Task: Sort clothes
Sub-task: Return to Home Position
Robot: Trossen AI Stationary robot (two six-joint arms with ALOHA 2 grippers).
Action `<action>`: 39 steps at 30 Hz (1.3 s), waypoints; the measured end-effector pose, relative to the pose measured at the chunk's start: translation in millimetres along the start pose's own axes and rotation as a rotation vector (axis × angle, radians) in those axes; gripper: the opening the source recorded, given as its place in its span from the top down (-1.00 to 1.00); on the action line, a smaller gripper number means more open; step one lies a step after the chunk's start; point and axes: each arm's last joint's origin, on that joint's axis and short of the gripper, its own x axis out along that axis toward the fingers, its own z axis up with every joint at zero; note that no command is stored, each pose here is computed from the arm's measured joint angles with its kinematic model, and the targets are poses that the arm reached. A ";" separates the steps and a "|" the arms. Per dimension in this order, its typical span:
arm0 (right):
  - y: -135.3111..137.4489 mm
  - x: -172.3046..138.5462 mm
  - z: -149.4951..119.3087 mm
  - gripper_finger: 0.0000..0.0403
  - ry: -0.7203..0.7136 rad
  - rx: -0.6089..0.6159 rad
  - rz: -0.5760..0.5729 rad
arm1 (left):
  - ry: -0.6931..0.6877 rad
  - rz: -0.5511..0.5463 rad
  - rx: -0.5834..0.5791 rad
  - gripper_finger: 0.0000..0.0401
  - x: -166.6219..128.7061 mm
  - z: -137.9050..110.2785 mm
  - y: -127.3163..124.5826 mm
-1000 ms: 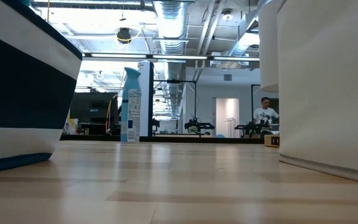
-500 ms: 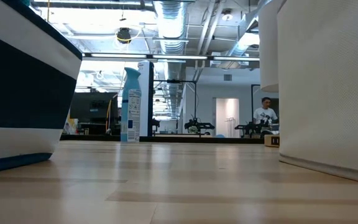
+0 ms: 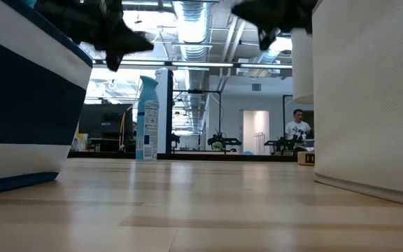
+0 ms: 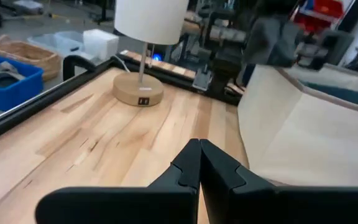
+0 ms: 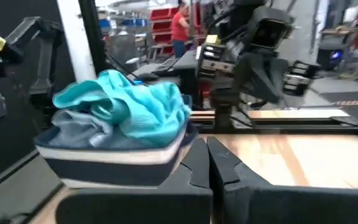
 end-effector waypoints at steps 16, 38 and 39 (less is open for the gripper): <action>-12.2 -73.1 -71.6 1.00 -0.032 -0.030 -0.102 | -0.129 -0.045 0.121 1.00 -47.5 -56.7 35.7; 3.5 -145.5 -86.9 1.00 0.040 -0.130 -0.254 | -0.131 0.041 0.137 1.00 -99.2 -82.2 34.2; 3.7 -147.3 -86.5 1.00 0.039 -0.141 -0.257 | -0.124 0.040 0.145 1.00 -98.8 -82.5 34.3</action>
